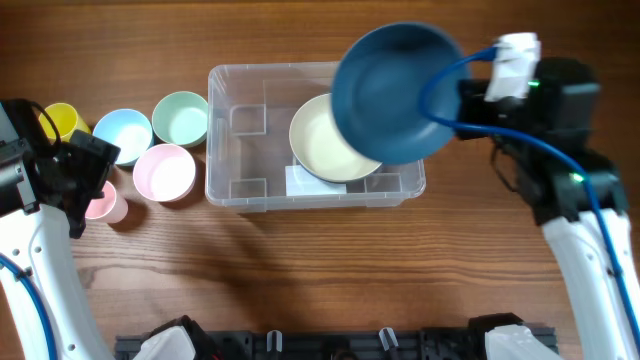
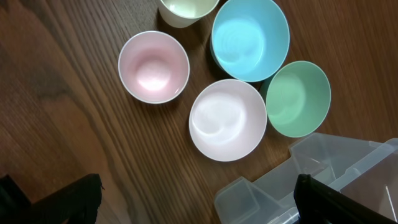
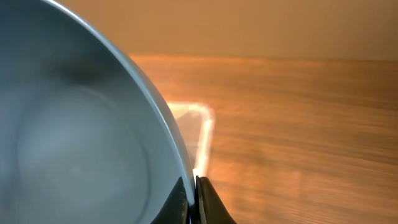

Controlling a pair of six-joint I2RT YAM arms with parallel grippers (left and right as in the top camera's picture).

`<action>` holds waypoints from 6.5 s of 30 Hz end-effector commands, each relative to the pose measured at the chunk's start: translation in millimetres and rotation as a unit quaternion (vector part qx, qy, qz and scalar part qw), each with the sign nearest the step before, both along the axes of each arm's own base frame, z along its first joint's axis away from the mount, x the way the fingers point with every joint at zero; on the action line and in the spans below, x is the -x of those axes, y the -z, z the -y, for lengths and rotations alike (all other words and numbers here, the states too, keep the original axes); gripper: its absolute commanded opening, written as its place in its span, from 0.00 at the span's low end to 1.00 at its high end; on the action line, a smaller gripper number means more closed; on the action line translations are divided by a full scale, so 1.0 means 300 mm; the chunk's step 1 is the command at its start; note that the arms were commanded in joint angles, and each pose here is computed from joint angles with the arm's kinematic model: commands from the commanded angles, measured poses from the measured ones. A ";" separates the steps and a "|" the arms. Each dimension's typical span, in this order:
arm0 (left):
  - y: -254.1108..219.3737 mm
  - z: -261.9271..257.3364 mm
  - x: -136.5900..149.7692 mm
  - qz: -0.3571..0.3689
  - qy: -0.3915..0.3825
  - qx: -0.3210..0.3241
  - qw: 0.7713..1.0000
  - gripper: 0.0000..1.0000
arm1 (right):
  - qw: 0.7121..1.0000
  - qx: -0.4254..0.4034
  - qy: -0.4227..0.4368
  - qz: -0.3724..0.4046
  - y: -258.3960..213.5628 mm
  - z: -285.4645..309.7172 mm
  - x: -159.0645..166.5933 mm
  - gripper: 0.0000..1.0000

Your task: Pack container

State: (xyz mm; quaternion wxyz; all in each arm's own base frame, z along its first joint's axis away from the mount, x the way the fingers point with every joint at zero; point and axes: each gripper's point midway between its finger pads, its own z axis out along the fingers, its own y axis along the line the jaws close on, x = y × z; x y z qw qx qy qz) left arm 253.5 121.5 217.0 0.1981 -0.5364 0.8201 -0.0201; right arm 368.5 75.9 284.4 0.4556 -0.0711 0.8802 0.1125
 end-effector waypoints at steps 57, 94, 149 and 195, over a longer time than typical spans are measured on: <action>-0.032 -0.001 -0.001 0.017 -0.007 -0.001 1.000 1.00 | 0.981 0.104 -0.053 -0.155 0.489 -0.253 -0.093 0.55; -0.032 -0.001 -0.001 0.017 -0.007 -0.001 1.000 1.00 | 0.946 0.171 0.018 -0.275 0.587 -0.107 0.072 0.04; -0.032 -0.001 -0.001 0.017 -0.007 -0.001 1.000 1.00 | 0.910 0.131 0.014 -0.394 0.561 -0.094 0.317 0.05; -0.032 -0.001 -0.002 0.017 -0.007 -0.001 1.000 1.00 | 0.938 0.036 0.317 -0.132 0.056 0.470 0.121 1.00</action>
